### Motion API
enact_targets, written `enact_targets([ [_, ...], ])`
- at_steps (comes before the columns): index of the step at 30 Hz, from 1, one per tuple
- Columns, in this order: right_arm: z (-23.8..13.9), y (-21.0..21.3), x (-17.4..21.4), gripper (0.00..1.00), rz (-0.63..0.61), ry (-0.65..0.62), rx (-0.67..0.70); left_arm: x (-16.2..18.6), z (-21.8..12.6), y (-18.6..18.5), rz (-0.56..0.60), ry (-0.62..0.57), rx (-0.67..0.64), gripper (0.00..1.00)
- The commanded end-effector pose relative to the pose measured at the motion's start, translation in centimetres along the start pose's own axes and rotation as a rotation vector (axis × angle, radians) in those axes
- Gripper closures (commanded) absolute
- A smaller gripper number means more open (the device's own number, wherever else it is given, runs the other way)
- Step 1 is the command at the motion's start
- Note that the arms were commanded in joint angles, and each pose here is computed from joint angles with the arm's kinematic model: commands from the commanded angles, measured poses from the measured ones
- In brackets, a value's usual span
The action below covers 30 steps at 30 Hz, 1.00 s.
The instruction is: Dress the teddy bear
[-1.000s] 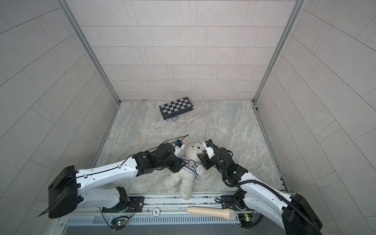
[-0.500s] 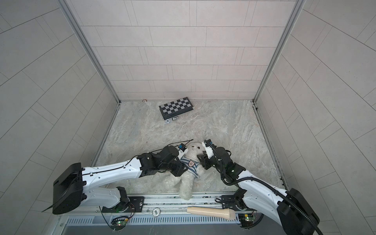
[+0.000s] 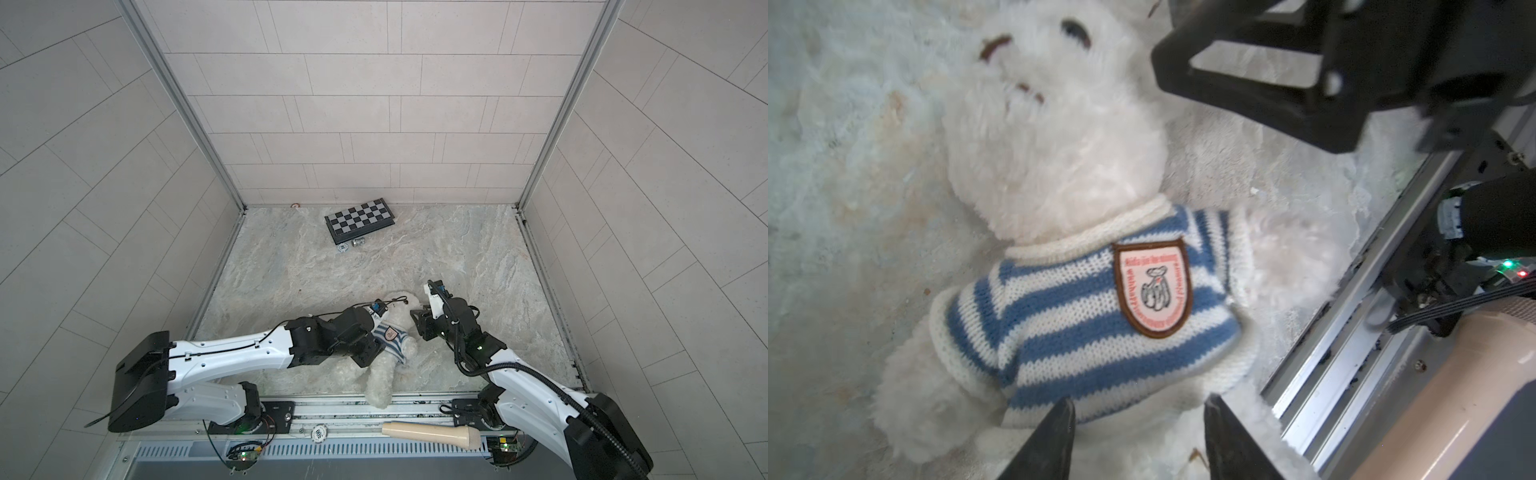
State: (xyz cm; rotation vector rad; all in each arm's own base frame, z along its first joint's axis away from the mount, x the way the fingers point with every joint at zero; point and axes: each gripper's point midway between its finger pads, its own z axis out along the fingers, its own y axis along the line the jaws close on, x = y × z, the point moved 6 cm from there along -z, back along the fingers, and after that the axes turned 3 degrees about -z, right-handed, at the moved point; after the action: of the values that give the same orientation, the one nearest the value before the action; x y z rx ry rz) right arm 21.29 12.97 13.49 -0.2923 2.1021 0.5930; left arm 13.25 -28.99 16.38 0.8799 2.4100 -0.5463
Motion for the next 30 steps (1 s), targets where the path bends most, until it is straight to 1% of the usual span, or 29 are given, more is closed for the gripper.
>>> enact_targets([
  [1,-0.6,-1.6,0.2,0.50,0.114,-0.034,0.033,-0.9,-1.0,-0.9,0.072,-0.038,-0.057,0.47],
  [5,-1.3,-3.3,0.3,0.50,0.186,-0.079,0.077,-1.3,-0.6,-3.4,0.168,-0.035,-0.050,0.46],
  [10,-2.0,-4.7,0.2,0.49,0.250,-0.134,0.114,-1.7,1.0,-6.1,0.281,-0.011,-0.066,0.45],
  [16,-2.7,-5.6,-0.1,0.48,0.289,-0.188,0.146,-1.6,4.1,-7.5,0.345,0.031,-0.070,0.44],
  [19,-2.9,-6.0,0.1,0.48,0.311,-0.203,0.163,-1.7,4.9,-7.8,0.360,0.030,-0.079,0.44],
  [23,-3.3,-6.7,0.2,0.48,0.335,-0.232,0.193,-1.8,5.9,-7.6,0.362,0.043,-0.123,0.44],
  [30,-3.4,-6.9,0.5,0.47,0.349,-0.239,0.197,-2.2,7.3,-6.8,0.337,0.030,-0.237,0.51],
])
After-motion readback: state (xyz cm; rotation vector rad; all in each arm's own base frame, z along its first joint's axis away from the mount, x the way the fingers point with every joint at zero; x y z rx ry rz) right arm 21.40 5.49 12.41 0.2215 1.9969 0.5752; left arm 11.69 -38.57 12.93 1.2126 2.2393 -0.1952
